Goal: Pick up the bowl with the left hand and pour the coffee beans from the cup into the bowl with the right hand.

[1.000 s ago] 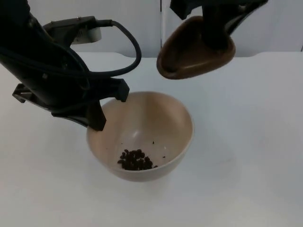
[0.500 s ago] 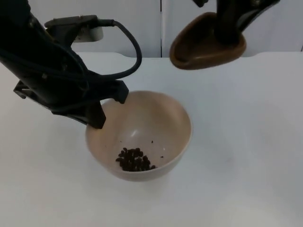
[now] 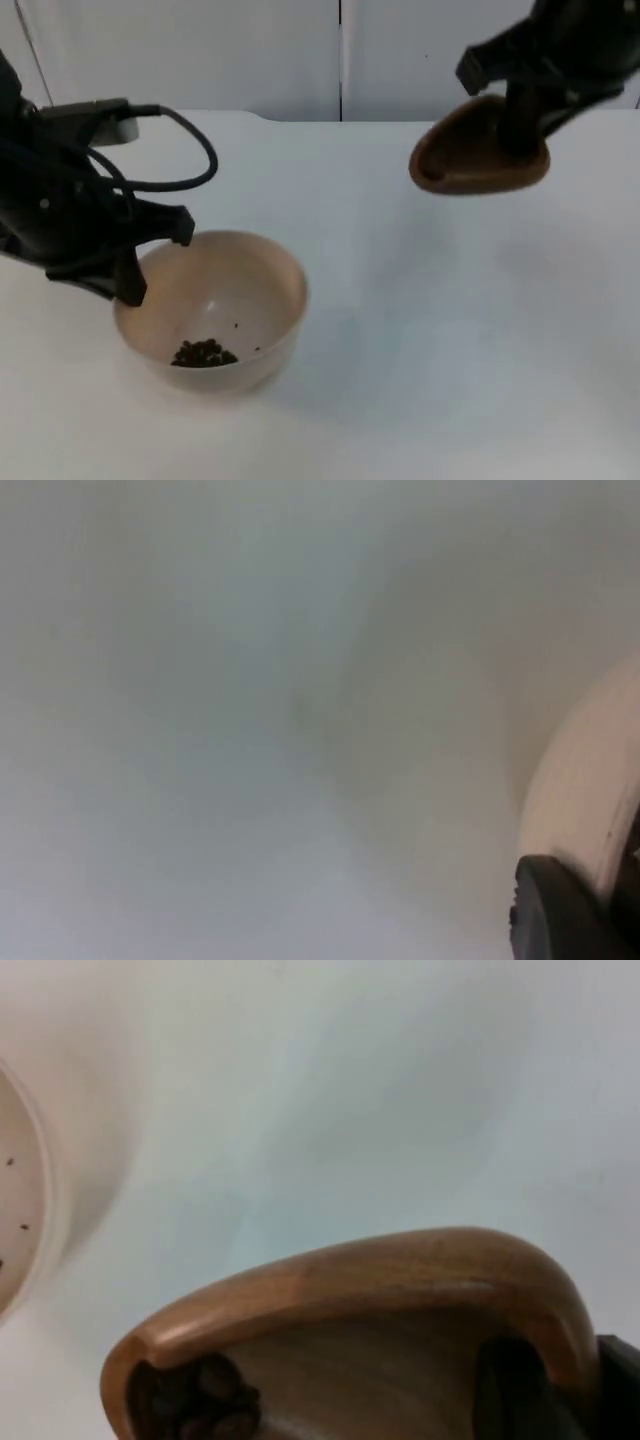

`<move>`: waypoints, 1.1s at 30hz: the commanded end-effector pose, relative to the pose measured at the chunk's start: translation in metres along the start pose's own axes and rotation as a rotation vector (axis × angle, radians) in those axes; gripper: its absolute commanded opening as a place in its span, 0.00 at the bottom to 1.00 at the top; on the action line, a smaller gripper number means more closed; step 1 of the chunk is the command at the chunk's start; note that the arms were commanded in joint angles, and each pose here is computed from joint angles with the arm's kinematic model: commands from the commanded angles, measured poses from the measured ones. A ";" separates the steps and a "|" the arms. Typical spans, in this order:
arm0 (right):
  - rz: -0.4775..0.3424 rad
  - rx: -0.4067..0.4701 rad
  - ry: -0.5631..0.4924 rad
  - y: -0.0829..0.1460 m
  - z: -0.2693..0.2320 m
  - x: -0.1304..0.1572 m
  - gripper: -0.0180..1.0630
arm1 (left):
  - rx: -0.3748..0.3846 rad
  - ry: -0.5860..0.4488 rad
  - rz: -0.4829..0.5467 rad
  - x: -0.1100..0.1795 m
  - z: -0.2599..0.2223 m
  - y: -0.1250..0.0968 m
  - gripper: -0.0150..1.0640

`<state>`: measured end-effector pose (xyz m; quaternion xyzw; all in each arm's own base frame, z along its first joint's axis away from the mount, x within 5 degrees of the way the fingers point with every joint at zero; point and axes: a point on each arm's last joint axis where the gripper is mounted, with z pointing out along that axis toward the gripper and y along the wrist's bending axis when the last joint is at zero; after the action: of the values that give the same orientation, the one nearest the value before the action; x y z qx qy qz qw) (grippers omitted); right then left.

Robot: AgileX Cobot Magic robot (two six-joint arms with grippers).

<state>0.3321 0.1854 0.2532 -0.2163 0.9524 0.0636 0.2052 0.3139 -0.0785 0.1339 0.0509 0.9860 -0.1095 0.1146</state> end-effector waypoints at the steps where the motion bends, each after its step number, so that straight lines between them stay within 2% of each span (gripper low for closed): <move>1: 0.047 -0.006 -0.044 -0.009 0.007 0.005 0.02 | -0.002 0.007 -0.017 0.000 0.008 0.005 0.01; 6: 0.122 0.018 -0.022 -0.027 0.031 0.019 0.02 | -0.009 0.053 -0.011 0.003 0.025 0.009 0.01; 10: 0.140 0.029 0.008 -0.035 0.050 0.027 0.02 | -0.014 0.079 -0.012 0.006 0.033 0.010 0.01; 18: 0.160 0.032 0.048 -0.037 0.087 0.032 0.02 | -0.022 0.079 0.009 0.006 0.032 0.011 0.01; 23: 0.170 0.034 0.025 -0.038 0.093 0.031 0.02 | -0.024 0.078 0.015 0.006 0.030 0.011 0.01; 29: 0.175 0.085 0.039 -0.043 0.105 0.034 0.02 | -0.024 0.079 0.016 0.006 0.030 0.011 0.01; 33: 0.196 0.091 0.047 -0.047 0.115 0.037 0.02 | -0.023 0.061 0.019 0.004 0.025 0.010 0.01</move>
<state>0.3615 0.1557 0.1315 -0.1169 0.9766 0.0371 0.1764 0.3200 -0.0774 0.1115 0.0437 0.9884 -0.1073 0.0984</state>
